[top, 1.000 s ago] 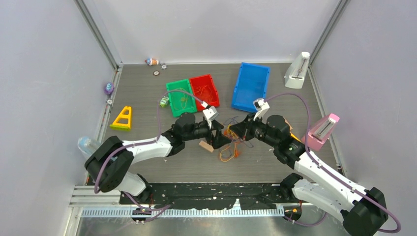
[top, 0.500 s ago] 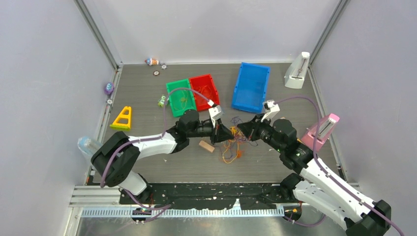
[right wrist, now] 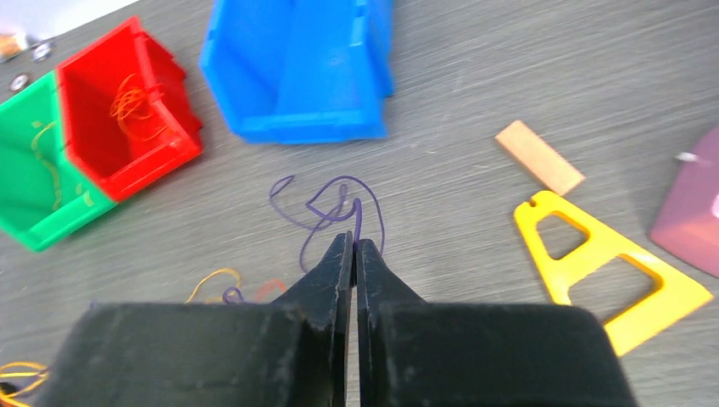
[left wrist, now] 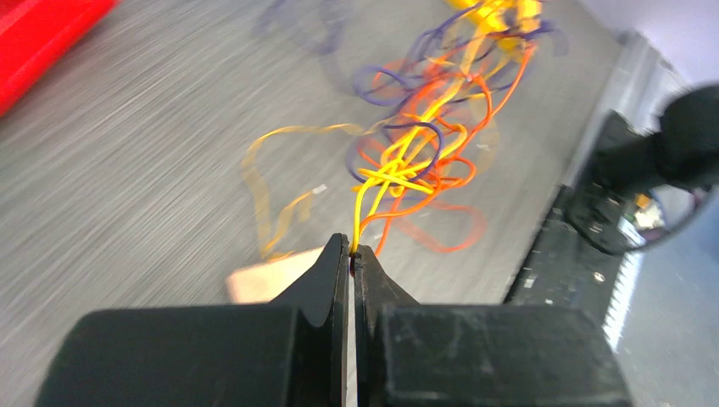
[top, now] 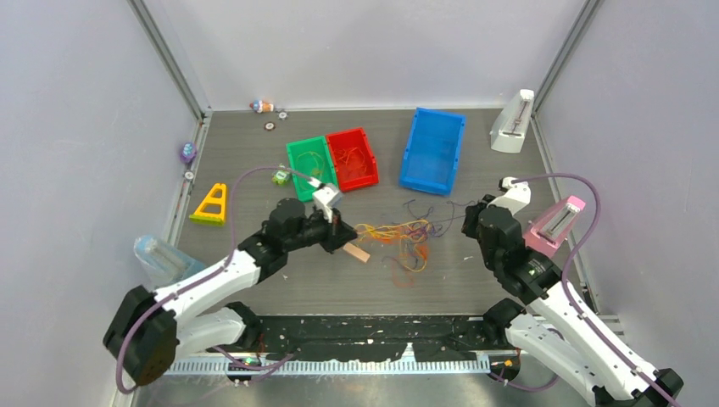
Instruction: Untangle the cables
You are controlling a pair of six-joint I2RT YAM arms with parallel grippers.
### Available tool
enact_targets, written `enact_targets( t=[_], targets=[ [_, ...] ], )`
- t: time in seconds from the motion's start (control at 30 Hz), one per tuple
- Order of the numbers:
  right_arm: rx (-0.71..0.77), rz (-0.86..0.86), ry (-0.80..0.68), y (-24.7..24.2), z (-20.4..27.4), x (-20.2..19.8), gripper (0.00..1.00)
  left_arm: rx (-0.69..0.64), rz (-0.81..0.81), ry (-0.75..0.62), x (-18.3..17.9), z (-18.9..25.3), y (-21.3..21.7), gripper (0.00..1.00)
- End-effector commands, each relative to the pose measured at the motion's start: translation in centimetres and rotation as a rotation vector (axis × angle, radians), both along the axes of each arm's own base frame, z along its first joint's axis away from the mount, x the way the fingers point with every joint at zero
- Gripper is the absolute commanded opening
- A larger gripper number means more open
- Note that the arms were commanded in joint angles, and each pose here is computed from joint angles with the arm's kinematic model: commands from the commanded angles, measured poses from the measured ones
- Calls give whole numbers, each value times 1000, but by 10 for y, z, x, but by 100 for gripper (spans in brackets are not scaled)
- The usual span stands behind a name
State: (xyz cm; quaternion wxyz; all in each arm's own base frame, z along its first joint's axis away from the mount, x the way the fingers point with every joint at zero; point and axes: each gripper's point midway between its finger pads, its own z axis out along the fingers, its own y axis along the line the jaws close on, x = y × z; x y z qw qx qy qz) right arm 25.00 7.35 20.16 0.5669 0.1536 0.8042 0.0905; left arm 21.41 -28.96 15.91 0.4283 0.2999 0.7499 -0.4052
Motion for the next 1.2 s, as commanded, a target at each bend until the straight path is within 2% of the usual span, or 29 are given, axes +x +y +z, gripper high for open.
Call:
enact_targets(
  t=[0.0,0.1,0.17,0.43,0.67,0.77,0.9,1.0,1.17],
  targets=[
    [-63,-172,-17,-37,15,1,5,70,321,135,22,-32,73,0],
    [-52,-111,-21,-28,17,4,5,32,382,90,26,-19,89,0],
    [-58,-126,-22,-31,18,4,5,68,470,104,30,-21,104,0],
    [-83,-237,-1,-55,22,-5,5,34,930,111,48,-14,197,0],
    [-82,-420,9,-86,13,-18,5,8,1342,-19,27,22,282,0],
    [-68,-449,13,-91,7,-20,5,-39,1432,-52,16,33,299,0],
    [-40,-475,15,-94,1,-22,5,-84,1531,-73,4,39,316,0],
    [-18,-473,17,-92,-1,-23,5,-167,1537,-126,0,48,319,0],
    [4,-186,-27,-48,5,-5,5,-241,1242,-162,17,51,268,0]
  ],
)
